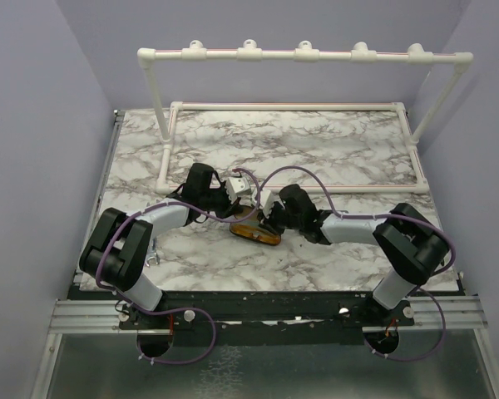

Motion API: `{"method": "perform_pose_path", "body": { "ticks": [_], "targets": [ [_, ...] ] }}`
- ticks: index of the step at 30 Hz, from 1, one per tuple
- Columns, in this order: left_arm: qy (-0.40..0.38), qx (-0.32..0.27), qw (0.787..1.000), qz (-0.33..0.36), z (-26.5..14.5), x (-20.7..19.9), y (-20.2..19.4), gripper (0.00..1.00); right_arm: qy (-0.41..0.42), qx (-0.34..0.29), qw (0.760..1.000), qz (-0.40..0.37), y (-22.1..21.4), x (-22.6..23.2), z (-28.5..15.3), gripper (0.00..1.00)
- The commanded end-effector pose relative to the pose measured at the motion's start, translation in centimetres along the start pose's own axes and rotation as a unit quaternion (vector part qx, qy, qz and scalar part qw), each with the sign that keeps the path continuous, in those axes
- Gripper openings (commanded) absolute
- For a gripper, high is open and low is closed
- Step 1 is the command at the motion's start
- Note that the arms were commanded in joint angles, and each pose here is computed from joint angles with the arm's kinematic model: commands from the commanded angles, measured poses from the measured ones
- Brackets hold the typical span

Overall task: Organize the sunglasses
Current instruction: Adjust the sunglasses in the sunglasses case.

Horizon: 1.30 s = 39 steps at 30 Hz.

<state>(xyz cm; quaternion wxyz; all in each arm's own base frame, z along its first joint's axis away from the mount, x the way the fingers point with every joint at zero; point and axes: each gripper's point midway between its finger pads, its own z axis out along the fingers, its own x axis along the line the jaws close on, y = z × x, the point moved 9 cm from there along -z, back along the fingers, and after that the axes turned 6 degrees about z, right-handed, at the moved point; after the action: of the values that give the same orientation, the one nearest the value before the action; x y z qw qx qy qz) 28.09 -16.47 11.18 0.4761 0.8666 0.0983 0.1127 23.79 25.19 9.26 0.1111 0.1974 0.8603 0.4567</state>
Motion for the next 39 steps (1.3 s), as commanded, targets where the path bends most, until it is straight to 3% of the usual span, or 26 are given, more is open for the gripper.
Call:
{"method": "perform_pose_path", "body": {
  "ticks": [1,6,12,15,19,22,28,39],
  "targets": [
    [-0.013,-0.004,1.000,0.011,0.0,-0.4,0.4,0.00,0.001,-0.025,1.000,0.005,1.9,-0.2,-0.5,0.24],
    [-0.011,-0.002,1.000,0.010,0.0,-0.4,0.4,0.00,-0.005,-0.025,1.000,0.003,3.3,0.2,-2.9,0.29],
    [-0.011,-0.001,1.000,0.009,0.0,-0.4,0.4,0.00,0.004,0.005,1.000,0.015,2.5,1.5,-5.8,0.42],
    [-0.007,0.001,1.000,0.008,0.0,-0.3,0.3,0.00,0.004,0.025,0.998,0.062,2.2,2.6,-6.7,0.51],
    [-0.006,0.002,1.000,0.010,-0.1,-0.3,0.3,0.00,-0.012,-0.010,0.991,0.136,1.6,4.2,-7.8,0.58],
    [-0.008,0.001,1.000,0.010,0.0,-0.2,0.4,0.00,-0.051,0.011,0.983,0.174,0.0,5.0,-7.7,0.58],
    [-0.010,0.003,1.000,0.011,0.0,-0.3,0.3,0.00,-0.089,0.036,0.983,0.153,-0.8,5.6,-5.9,0.59],
    [-0.017,-0.003,0.999,0.027,-0.4,-0.9,0.3,0.00,-0.053,-0.010,0.988,0.145,1.2,5.9,-5.7,0.56]
  ]
}}
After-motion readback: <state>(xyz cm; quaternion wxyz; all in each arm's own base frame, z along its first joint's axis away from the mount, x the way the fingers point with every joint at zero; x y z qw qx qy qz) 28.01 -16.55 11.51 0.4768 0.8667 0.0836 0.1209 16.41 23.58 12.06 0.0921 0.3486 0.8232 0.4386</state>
